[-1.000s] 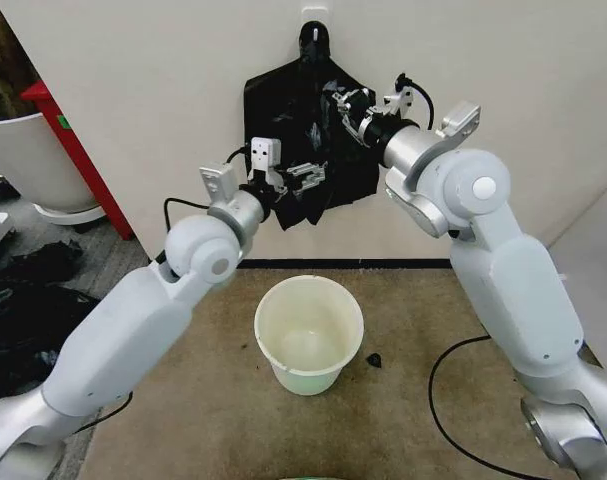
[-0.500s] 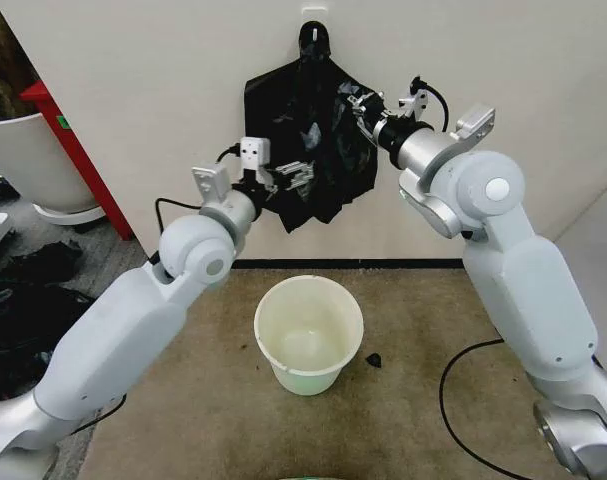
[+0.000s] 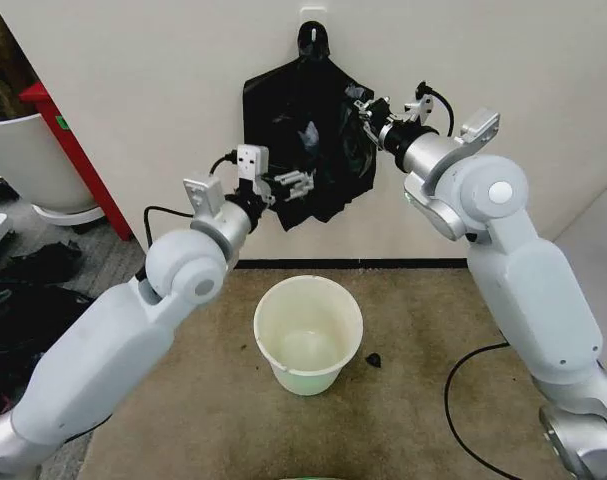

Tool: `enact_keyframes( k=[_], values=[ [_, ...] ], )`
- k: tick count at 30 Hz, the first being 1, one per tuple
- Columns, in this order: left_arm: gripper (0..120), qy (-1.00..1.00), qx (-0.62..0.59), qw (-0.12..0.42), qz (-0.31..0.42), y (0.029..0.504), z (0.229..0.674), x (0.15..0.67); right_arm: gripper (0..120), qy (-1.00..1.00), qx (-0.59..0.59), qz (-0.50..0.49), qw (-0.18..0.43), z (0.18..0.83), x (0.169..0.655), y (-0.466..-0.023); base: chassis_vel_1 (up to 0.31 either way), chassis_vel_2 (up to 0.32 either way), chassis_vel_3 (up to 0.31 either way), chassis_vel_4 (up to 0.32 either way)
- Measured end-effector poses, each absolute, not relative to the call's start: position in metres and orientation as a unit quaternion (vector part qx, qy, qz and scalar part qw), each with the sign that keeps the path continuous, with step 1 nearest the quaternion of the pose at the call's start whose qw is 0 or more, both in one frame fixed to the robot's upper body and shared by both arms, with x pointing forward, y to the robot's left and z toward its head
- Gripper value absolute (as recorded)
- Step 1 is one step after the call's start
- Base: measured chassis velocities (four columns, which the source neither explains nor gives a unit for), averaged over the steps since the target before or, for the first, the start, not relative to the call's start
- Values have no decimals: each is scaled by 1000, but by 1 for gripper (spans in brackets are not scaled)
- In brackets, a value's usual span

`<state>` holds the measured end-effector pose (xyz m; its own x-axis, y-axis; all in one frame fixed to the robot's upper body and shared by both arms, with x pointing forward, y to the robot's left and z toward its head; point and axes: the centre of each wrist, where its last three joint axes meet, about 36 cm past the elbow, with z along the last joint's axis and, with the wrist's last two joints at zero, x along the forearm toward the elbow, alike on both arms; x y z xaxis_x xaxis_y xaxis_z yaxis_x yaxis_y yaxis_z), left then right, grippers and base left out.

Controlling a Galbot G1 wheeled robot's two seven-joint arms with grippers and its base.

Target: Place the garbage bag over the trash bin.

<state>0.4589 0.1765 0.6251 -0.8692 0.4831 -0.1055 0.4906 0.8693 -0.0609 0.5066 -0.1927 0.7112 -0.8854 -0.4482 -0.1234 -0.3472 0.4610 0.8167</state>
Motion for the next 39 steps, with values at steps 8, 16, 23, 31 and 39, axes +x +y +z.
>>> enact_keyframes(
  k=[8,16,23,31,39],
  values=[
    [100,954,293,29,-58,150,618,460,0,-855,234,-459,53,713,508,-191,0,0,0,0],
    [100,956,288,28,-51,124,617,470,0,-857,233,-457,51,712,508,-193,0,0,0,0],
    [100,962,269,37,1,131,616,471,0,-858,227,-457,49,708,509,-199,0,0,0,0],
    [100,946,289,83,117,156,614,479,0,-859,224,-457,50,705,510,-202,0,0,0,0],
    [100,917,312,127,213,160,603,481,0,-860,227,-454,51,702,511,-198,0,0,0,0]
  ],
)
